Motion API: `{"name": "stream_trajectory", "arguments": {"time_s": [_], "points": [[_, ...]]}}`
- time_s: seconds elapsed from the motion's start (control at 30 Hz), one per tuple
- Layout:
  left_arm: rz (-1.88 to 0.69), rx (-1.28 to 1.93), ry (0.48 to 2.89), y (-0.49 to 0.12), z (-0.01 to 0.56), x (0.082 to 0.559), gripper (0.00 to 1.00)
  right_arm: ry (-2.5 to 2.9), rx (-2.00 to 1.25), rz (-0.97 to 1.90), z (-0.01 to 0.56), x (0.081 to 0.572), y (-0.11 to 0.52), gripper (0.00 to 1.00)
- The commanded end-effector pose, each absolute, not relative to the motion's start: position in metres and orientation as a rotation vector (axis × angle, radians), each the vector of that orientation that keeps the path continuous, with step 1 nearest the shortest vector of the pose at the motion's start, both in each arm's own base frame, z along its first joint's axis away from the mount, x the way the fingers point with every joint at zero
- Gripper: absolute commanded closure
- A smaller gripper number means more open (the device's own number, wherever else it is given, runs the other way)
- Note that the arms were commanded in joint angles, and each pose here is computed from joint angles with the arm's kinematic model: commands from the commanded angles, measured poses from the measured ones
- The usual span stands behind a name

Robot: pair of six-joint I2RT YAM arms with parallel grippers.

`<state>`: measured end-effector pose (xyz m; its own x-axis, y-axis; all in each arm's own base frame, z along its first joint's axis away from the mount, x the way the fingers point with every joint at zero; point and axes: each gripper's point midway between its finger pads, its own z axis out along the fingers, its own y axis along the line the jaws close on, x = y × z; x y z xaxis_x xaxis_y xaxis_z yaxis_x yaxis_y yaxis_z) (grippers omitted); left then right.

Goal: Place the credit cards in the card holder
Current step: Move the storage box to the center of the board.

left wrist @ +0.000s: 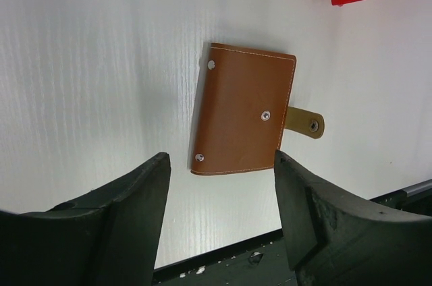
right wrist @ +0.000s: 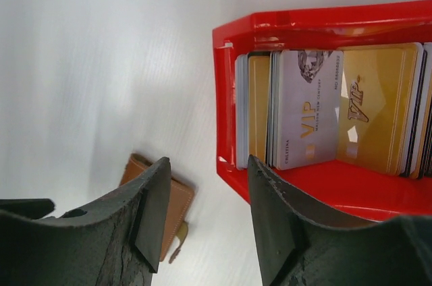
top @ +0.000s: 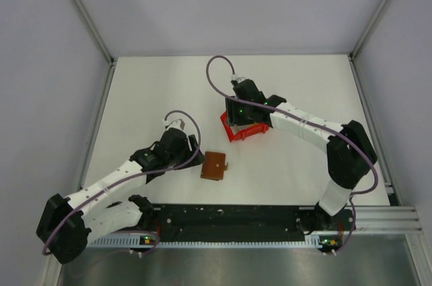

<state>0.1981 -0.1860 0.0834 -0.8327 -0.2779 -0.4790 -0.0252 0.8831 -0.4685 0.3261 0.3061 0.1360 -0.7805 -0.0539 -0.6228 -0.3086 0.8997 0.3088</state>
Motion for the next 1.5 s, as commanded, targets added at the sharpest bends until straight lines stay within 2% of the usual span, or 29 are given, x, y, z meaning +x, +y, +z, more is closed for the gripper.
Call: {"name": "stream_trajectory", "arguments": {"time_s": [0.0, 0.23, 0.6, 0.73, 1.0, 1.23, 1.47], "points": [[-0.633, -0.183, 2.448, -0.188, 0.097, 0.202, 0.33, 2.462, -0.307, 0.442, 0.121, 0.339, 0.297, 0.51], [-0.614, -0.185, 2.456, -0.185, 0.094, 0.202, 0.33, 2.497, -0.409, 0.384, 0.100, 0.329, 0.284, 0.52], [-0.611, -0.178, 2.455, -0.186, 0.091, 0.203, 0.33, 2.556, -0.482, 0.264, 0.072, 0.281, 0.232, 0.55], [-0.615, -0.174, 2.457, -0.186, 0.088, 0.202, 0.33, 2.541, -0.495, 0.364, 0.081, 0.262, 0.232, 0.54], [-0.672, -0.108, 2.439, -0.197, 0.098, 0.205, 0.32, 2.403, -0.561, 0.464, 0.123, 0.263, 0.240, 0.49], [-0.670, -0.116, 2.449, -0.199, 0.095, 0.206, 0.33, 2.450, -0.518, 0.587, 0.110, 0.266, 0.265, 0.55], [-0.659, -0.115, 2.459, -0.198, 0.095, 0.206, 0.33, 2.477, -0.396, 0.574, 0.096, 0.291, 0.282, 0.55]]}}
